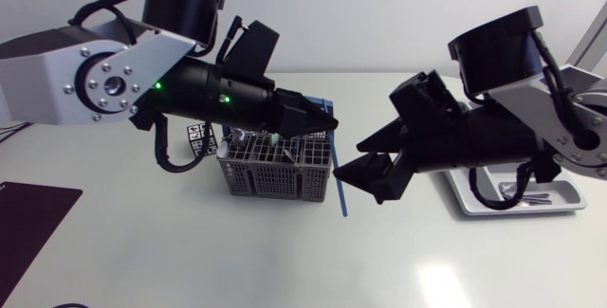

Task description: Transfer all utensils from the basket to the drawer tray.

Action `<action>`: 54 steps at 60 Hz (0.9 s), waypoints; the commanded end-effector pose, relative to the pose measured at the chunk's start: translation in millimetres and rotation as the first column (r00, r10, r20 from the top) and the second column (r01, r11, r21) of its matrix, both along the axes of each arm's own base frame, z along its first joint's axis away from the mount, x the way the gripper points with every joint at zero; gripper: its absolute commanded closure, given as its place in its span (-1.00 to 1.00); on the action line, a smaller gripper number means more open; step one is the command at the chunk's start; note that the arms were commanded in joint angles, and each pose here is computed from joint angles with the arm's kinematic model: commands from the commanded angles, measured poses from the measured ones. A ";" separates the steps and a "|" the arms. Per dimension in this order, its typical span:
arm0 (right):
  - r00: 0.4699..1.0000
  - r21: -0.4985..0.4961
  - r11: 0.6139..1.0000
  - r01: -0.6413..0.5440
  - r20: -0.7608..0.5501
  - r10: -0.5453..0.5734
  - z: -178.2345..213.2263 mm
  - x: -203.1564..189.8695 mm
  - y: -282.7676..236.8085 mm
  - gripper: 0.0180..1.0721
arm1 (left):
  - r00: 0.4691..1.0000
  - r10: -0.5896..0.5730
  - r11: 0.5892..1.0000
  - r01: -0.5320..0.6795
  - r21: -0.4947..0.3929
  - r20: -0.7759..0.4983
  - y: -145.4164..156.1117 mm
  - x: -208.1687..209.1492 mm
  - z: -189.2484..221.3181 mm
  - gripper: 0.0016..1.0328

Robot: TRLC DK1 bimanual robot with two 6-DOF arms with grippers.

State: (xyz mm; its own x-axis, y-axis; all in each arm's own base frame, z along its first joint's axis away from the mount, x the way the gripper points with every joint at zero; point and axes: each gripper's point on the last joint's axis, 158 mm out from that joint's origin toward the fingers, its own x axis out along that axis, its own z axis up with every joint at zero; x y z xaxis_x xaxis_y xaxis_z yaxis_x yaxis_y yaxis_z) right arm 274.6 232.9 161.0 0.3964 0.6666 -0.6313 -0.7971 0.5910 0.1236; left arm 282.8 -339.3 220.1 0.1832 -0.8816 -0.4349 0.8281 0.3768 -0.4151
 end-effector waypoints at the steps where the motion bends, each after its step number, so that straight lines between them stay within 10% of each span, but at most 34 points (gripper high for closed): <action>1: 1.000 0.024 1.000 -0.006 -0.010 0.006 3.7 3.9 9.9 -0.63 | 0.998 -0.010 1.000 0.009 -0.007 -0.054 -7.8 -1.9 -8.3 0.93; 54: 0.996 0.039 0.998 -0.055 -0.067 0.057 -13.0 -5.6 19.1 0.89 | 0.999 -0.001 1.000 0.000 -0.025 -0.052 -7.8 10.9 -6.1 0.93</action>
